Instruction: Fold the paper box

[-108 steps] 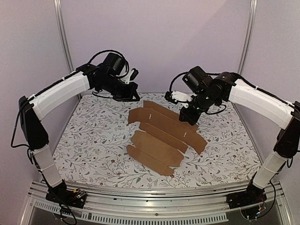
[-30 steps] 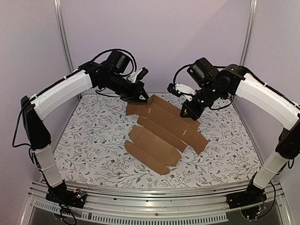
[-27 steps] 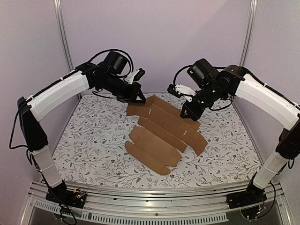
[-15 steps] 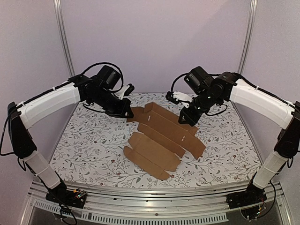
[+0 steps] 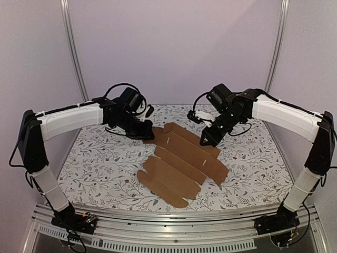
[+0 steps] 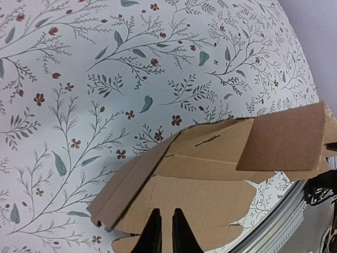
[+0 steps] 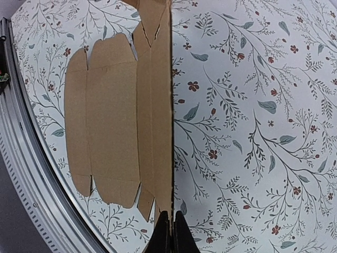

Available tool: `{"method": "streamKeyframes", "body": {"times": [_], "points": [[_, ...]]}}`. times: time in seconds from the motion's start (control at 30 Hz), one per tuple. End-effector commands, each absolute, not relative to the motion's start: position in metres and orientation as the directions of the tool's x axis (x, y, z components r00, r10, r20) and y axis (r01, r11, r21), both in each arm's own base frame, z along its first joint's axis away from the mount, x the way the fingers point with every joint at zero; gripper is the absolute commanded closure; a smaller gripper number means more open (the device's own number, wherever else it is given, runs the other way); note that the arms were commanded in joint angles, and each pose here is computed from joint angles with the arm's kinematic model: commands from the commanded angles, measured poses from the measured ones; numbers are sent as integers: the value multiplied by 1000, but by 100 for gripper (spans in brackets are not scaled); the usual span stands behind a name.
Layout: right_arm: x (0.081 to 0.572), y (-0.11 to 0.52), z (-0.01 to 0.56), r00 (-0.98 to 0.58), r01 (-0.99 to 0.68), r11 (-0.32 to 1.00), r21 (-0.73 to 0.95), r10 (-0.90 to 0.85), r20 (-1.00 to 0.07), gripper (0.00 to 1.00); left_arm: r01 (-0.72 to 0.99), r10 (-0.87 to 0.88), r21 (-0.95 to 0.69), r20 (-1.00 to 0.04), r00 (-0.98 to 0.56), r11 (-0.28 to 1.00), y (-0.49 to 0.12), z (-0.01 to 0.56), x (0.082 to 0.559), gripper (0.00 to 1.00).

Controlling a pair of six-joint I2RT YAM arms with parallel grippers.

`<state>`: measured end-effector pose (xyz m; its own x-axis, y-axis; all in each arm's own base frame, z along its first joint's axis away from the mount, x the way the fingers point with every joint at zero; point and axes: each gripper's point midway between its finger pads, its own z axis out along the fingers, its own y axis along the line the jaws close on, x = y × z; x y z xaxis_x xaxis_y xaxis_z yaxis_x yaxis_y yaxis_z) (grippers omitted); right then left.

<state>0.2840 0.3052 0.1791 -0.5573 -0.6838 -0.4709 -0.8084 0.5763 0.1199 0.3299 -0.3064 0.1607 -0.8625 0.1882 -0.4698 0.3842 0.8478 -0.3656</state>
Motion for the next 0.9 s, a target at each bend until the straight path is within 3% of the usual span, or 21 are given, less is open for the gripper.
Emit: {"method": "streamKeyframes", "body": {"times": [0.0,0.33,0.87], "points": [[288,308,170,-593,-792,579,191,-656,-467,100,363,168,-351,-479,-862,863,-314,133,350,91],[288,308,160,-635,-767,584,266,-636,-438,100,316,162,-235,-504,-848,919,-306,92,380,90],[288,305,142,-693,-720,607,335,-612,-381,100,357,188,-258,-507,-841,898,-316,41,393,87]]}}
